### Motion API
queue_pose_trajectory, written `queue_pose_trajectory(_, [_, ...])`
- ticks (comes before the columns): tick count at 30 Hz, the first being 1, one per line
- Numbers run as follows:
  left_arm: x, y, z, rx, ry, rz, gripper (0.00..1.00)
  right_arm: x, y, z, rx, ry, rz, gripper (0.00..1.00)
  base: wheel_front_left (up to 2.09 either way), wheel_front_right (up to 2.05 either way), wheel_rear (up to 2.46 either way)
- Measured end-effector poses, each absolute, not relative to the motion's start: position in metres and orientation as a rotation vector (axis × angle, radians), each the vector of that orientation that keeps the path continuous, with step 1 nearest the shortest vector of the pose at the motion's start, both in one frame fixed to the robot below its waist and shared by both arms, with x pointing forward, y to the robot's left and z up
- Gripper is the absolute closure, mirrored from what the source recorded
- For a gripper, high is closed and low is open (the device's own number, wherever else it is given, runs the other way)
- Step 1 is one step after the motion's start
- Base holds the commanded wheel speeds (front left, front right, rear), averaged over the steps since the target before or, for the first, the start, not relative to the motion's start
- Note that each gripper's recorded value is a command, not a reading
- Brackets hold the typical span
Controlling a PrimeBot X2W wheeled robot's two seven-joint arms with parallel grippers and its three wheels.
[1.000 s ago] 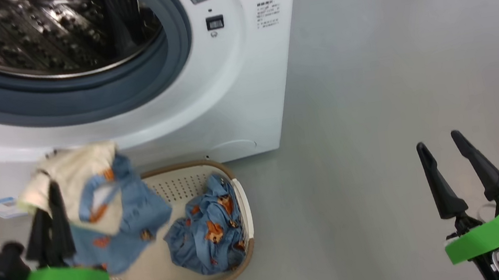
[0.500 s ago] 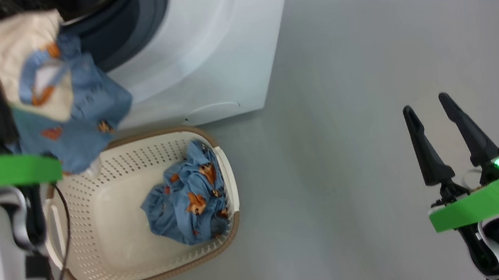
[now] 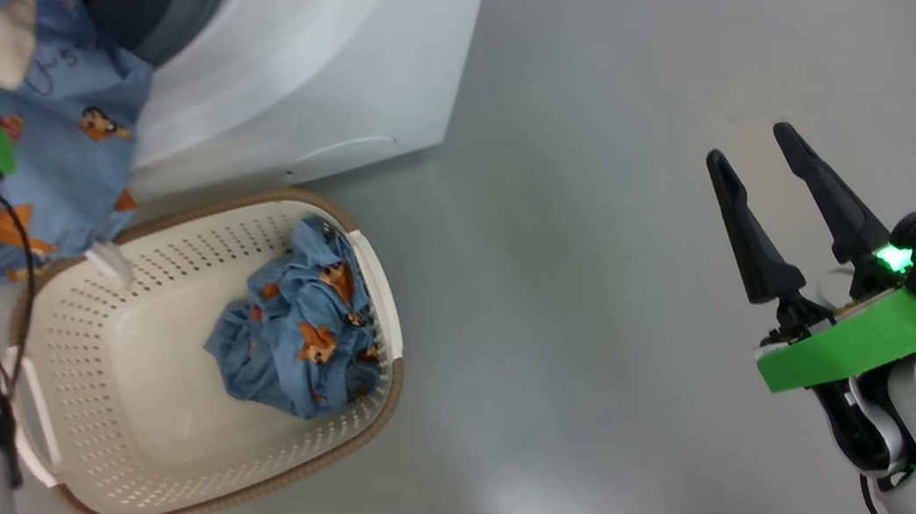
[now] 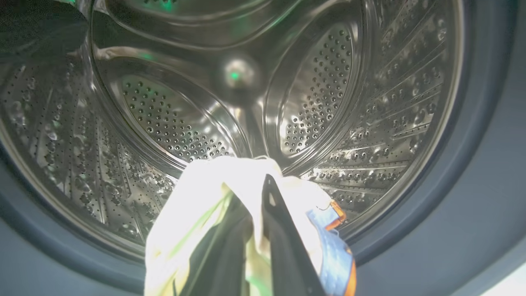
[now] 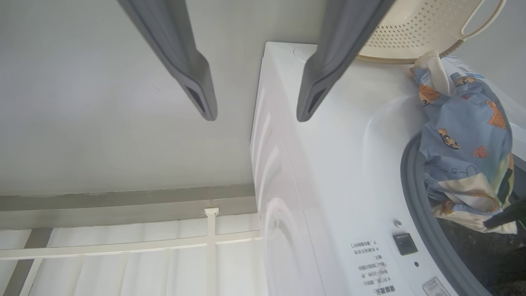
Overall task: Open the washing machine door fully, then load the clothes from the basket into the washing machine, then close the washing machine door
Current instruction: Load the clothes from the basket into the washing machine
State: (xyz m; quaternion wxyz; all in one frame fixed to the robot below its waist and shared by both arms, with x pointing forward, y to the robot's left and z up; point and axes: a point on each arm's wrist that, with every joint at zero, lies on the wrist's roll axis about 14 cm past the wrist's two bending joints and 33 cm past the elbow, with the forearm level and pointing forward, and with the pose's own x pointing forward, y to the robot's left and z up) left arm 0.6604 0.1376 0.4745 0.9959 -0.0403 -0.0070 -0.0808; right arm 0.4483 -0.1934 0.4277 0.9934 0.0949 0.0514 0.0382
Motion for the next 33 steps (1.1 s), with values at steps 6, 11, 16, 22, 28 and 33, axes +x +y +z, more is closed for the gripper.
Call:
queue_pose_trajectory(6, [0.69,0.131,0.449,-0.058,0.07,-0.16,1.0,0.456,-0.191,0.419,0.19,0.117,0.082,0.0,0.0,0.0,0.0])
queue_pose_trajectory(11, [0.708,0.123,0.437,-0.01,0.106,-0.177,1.0,0.458,-0.192,0.414,0.191,0.129,0.072,0.0,0.0,0.0,0.0])
queue_pose_trajectory(16, [0.727,0.118,0.439,0.027,0.091,-0.182,1.0,0.456,-0.194,0.406,0.186,0.149,0.06,0.0,0.0,0.0,0.0])
queue_pose_trajectory(22, [0.751,0.115,0.468,0.026,-0.03,-0.176,1.0,0.458,-0.2,0.4,0.179,0.162,0.04,0.0,0.0,0.0,0.0])
queue_pose_trajectory(28, [0.761,0.11,0.509,-0.02,-0.192,-0.177,1.0,0.456,-0.203,0.391,0.18,0.185,0.027,0.0,0.0,0.0,0.0])
queue_pose_trajectory(33, [0.762,0.115,0.529,-0.057,-0.278,-0.159,1.0,0.462,-0.196,0.391,0.188,0.179,0.043,0.0,0.0,0.0,0.0])
